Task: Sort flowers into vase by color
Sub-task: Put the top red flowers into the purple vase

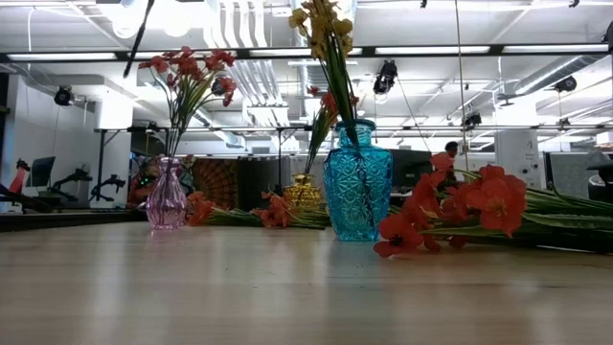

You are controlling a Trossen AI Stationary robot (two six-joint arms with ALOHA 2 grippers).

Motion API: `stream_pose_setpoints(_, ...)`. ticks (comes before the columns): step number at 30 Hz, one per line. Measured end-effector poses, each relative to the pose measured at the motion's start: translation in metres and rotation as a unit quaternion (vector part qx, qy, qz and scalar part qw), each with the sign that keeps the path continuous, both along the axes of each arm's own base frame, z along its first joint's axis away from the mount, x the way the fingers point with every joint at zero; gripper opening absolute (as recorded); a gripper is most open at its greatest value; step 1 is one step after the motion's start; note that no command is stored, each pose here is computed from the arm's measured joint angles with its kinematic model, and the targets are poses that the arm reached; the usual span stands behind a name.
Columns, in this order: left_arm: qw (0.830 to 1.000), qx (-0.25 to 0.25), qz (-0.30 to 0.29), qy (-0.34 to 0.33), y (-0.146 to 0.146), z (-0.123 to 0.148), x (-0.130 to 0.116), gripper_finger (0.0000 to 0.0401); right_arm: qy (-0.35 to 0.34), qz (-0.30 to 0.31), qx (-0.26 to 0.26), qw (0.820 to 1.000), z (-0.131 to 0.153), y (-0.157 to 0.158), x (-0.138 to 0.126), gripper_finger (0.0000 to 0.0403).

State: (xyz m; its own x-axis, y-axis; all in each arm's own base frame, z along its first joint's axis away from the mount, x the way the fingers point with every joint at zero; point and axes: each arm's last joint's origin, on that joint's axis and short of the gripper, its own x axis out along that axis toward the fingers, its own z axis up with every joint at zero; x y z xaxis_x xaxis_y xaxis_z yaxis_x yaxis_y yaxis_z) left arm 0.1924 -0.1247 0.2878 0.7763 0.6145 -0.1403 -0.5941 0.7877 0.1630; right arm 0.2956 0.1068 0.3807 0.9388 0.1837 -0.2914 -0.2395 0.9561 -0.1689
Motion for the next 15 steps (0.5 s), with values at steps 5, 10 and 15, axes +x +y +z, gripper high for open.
stream_pose_setpoints(5,0.999,-0.02,0.025,-0.006,0.024,-0.016,-0.007,0.0,0.008,0.002,-0.017,1.0,-0.005,-0.001,0.0,0.0221)
stream_pose_setpoints(10,0.996,-0.074,-0.052,0.009,0.042,-0.023,-0.005,0.0,0.01,-0.014,-0.029,0.999,-0.003,-0.015,0.001,0.0221)
stream_pose_setpoints(15,0.937,-0.018,-0.346,-0.035,0.041,-0.008,0.004,0.0,0.001,-0.057,-0.023,0.998,0.019,-0.045,-0.016,0.0221)
